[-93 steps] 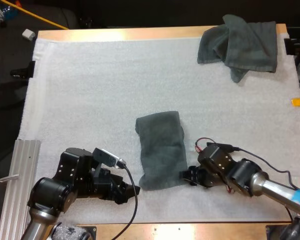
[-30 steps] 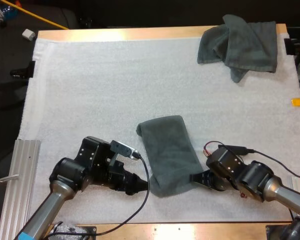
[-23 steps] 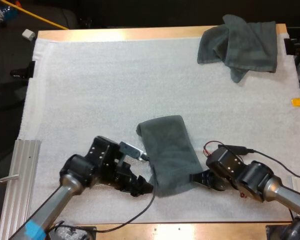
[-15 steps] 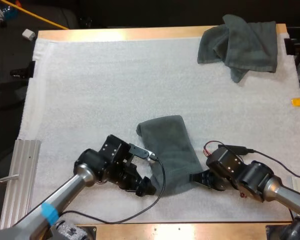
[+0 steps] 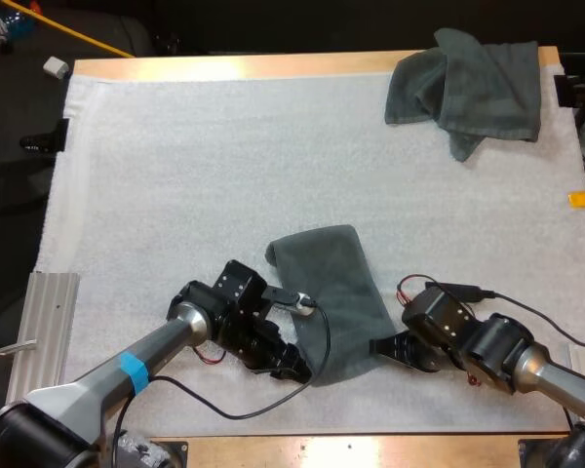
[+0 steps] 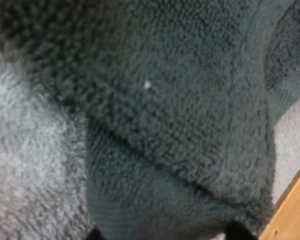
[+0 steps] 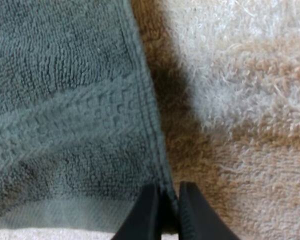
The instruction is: Pick towel from pile, fold and stack
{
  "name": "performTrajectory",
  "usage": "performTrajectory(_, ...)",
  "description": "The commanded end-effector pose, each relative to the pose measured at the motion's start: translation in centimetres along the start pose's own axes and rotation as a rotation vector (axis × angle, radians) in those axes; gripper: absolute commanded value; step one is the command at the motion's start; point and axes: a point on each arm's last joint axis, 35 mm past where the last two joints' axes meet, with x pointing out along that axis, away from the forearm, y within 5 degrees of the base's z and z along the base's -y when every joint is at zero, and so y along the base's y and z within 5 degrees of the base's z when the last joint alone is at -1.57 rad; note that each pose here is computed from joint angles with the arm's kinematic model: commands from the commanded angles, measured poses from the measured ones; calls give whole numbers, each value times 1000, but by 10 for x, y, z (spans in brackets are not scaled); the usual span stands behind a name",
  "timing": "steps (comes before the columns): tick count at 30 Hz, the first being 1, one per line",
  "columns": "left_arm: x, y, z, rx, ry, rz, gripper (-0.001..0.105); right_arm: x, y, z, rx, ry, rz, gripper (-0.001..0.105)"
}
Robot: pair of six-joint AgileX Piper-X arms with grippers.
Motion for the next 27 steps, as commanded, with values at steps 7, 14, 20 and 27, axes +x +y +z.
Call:
performTrajectory(7, -3, -4, -5, 8, 19, 17, 0, 0, 0, 0, -21, 3, 2, 0)
performTrajectory(14, -42, -31, -28, 100, -51, 3, 0, -28, 5, 8, -105, -41, -17, 0)
performTrajectory(20, -83, -62, -45, 187, -152, -16, 0, -80, 11, 17, -161, -131, -48, 0)
performTrajectory(27, -152, -119, -57, 295, -311, -100, 0, -155, 18, 21, -190, -235, 7, 0)
